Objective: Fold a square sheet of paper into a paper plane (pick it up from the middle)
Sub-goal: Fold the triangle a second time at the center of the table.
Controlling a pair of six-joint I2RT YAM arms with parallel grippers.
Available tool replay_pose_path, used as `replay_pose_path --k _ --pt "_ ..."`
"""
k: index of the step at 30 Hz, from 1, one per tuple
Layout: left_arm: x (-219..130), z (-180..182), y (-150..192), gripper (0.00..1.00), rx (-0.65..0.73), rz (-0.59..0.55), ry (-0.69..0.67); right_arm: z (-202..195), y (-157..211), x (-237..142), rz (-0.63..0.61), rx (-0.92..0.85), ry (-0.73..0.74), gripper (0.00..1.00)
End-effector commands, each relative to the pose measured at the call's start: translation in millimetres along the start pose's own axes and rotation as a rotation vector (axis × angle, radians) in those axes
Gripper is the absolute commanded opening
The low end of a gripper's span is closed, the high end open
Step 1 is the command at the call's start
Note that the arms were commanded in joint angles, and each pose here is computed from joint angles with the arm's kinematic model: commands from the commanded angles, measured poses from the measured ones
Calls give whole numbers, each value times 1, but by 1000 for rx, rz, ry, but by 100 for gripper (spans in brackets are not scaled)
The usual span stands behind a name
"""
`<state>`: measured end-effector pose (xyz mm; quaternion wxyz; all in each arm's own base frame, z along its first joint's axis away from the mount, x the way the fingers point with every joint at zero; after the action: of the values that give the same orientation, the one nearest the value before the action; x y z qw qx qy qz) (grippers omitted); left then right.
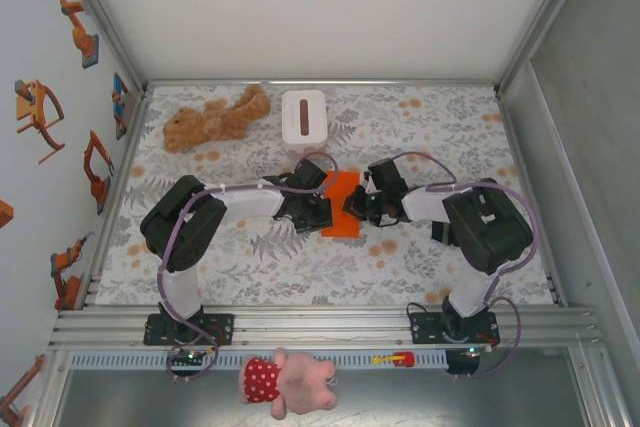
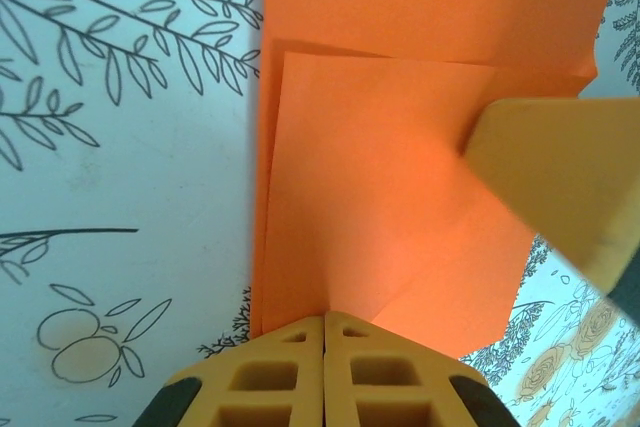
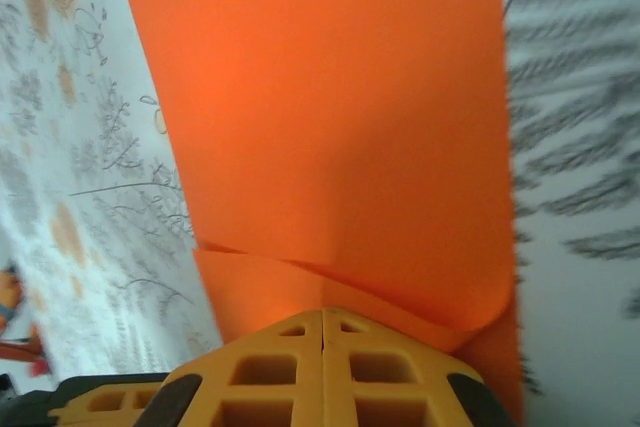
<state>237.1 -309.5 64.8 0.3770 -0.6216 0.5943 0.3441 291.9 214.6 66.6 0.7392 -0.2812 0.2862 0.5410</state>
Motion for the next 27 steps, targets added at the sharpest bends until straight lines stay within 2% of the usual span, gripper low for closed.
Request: replay_pose_path --k 1,4,9,27 --pt "12 32 18 5 -34 86 -147 26 -18 -31 -39 -197 34 0" --pt "12 32 17 5 -35 86 -148 36 -17 -38 -25 -243 6 0" --pt "12 31 17 5 -33 83 -144 29 -2 -29 21 -206 -42 0" --pt "11 30 17 4 -36 86 -146 20 26 10 156 -165 -47 0"
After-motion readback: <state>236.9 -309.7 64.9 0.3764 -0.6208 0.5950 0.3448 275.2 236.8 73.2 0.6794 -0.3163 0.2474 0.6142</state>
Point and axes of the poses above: each hand's point on the last joint's axis, 136 mm out from that joint toward the fingers, its own x axis out along the fingers, its own z axis along the line the jaws close on, y = z × x, the point moved 6 cm from there along -x, back along the fingers, and after that the axes turned 1 degree about -x, right-handed, at the moved point
